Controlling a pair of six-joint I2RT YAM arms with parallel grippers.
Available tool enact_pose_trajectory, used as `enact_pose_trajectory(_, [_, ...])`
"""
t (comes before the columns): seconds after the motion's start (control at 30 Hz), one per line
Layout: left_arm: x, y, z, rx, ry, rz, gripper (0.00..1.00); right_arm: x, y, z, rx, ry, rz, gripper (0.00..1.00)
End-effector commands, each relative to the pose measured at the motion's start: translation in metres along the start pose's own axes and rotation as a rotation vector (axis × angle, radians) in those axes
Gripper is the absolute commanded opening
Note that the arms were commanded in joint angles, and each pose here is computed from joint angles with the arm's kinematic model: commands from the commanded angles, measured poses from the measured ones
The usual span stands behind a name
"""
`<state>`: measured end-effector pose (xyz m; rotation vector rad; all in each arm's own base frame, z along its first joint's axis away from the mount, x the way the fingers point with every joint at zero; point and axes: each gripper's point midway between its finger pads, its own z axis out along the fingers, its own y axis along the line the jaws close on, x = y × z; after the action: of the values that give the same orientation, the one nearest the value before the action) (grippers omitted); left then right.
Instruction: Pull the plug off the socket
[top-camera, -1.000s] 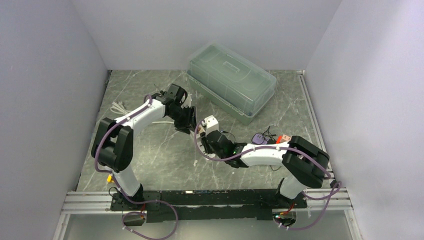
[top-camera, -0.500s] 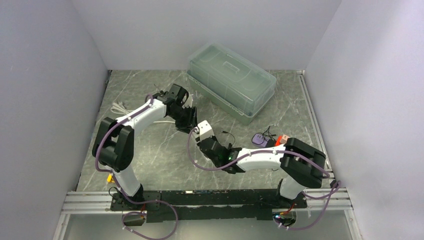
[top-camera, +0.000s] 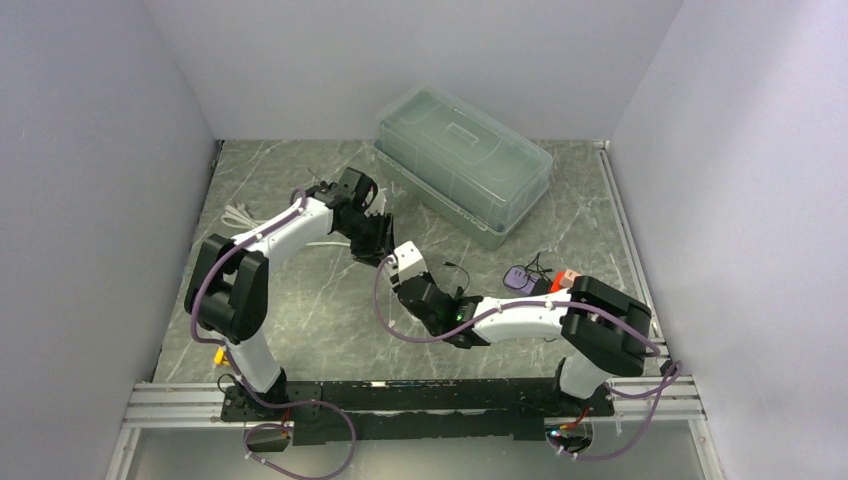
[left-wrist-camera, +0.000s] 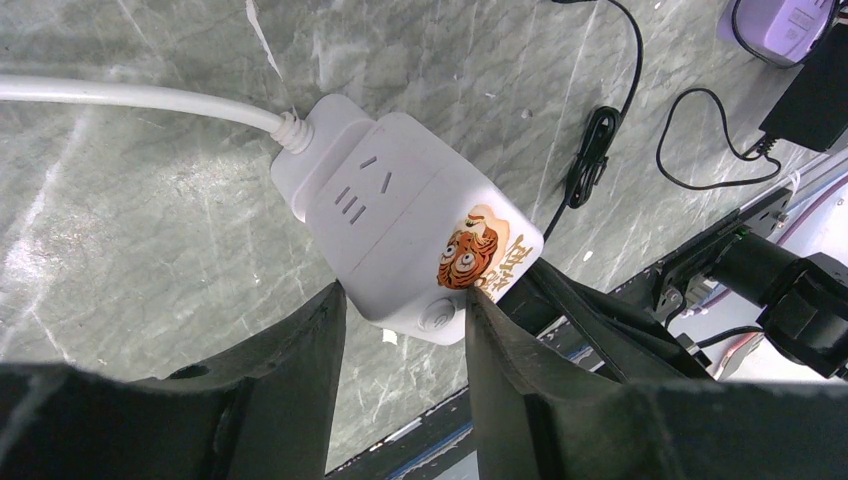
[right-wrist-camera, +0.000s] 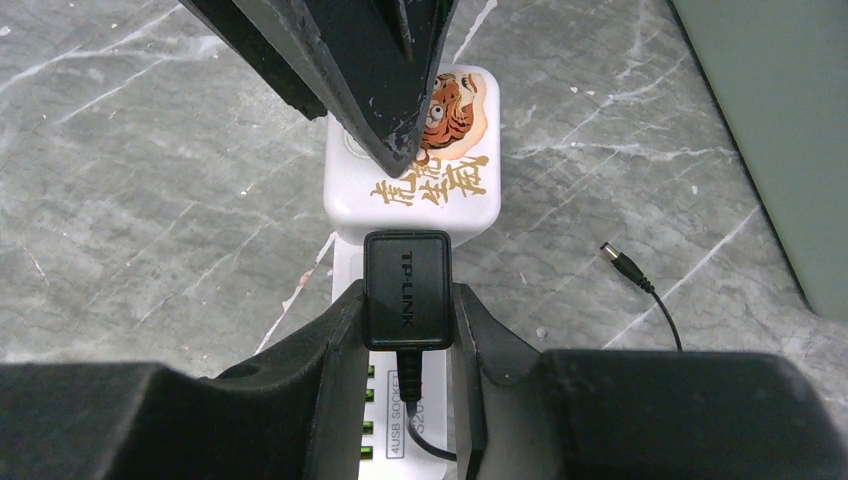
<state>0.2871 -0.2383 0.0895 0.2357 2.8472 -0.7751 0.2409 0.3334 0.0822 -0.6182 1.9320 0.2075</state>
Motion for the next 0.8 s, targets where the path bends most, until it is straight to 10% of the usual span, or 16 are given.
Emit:
enact_pose_trajectory(0.0, [0.031, 0.079, 0.026, -0.348, 0.086, 0.033, 0.48, -0.039, 0.007, -0.008, -0.029, -0.111, 0.086, 0.00])
enact_pose_trajectory(0.37, [0.012, 0.068, 0.010, -0.338, -0.011, 0.059, 0.54, -0.078, -0.057, -0.046, 0.143, -0.287, 0.117, 0.00])
enact_pose_trajectory(0.77, [-0.028, 0.008, -0.066, -0.144, -0.370, 0.240, 0.96, -0.102, -0.090, -0.001, -0.036, -0.208, 0.167, 0.00])
